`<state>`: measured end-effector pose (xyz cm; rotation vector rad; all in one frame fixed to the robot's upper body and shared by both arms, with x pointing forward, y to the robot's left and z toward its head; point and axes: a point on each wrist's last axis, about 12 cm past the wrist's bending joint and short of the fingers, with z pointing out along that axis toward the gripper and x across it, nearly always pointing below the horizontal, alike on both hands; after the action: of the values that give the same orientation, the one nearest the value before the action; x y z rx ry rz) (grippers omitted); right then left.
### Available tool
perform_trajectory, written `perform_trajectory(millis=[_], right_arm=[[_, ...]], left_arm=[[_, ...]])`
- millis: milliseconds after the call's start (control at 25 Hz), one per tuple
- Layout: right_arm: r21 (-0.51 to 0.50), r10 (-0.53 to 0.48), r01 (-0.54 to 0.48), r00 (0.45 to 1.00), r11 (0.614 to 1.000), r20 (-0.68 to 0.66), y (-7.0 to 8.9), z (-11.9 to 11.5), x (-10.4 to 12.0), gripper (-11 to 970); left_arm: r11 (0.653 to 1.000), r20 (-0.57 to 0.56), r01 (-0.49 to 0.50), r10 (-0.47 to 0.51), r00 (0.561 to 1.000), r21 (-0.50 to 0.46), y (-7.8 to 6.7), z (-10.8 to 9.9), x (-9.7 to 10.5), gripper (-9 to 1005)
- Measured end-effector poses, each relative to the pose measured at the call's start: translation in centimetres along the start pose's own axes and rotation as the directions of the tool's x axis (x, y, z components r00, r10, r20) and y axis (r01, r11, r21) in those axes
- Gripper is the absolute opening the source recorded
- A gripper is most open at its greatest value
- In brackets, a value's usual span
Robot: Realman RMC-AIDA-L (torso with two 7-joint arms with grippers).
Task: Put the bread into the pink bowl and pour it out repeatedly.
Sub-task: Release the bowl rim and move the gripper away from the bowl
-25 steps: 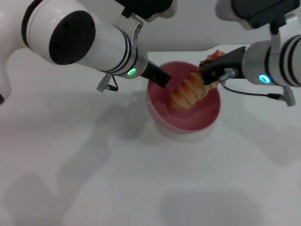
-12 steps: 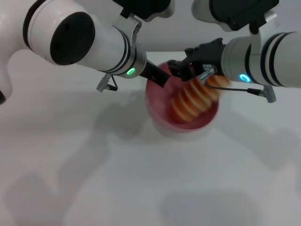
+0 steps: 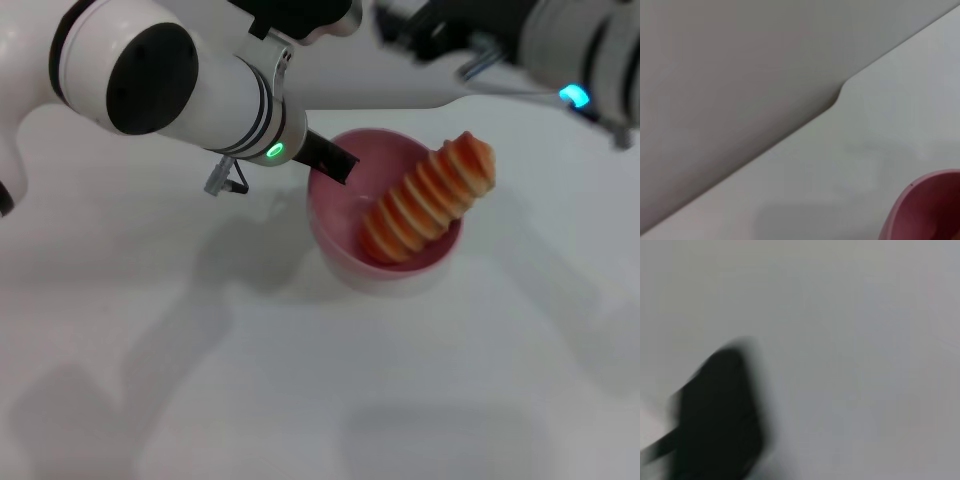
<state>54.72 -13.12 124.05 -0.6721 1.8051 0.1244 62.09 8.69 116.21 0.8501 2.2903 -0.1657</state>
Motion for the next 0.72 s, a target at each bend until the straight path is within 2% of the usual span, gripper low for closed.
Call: perform_trajectory(millis=[120,280,560,720], right_arm=[[0.108,-0.036,0.024,0.993,0.994,0.111,-1.7,-1.3,0.3,640],[0.160,-0.020,-0.001,0.991,0.987,0.134,-2.8,-2.1,1.3,666],[0.159,0.005,-0.018,0.997,0.987,0.082,-2.8,-1.6,3.2,666],[0.158,0.010,-0.022,0.997,0.987,0.074,-2.9,-1.3,3.8,666]], left_arm=[[0.999,0.002,0.034,-0.034,0.999,0.033,-0.1,0.0,0.1,146],[0.994,-0.010,0.082,-0.082,0.997,0.072,-0.2,0.0,0.5,147],[0.979,-0.066,0.167,-0.160,0.985,0.114,-0.2,0.9,2.3,148],[0.976,-0.051,0.189,-0.185,0.981,0.110,0.1,1.2,3.1,148]])
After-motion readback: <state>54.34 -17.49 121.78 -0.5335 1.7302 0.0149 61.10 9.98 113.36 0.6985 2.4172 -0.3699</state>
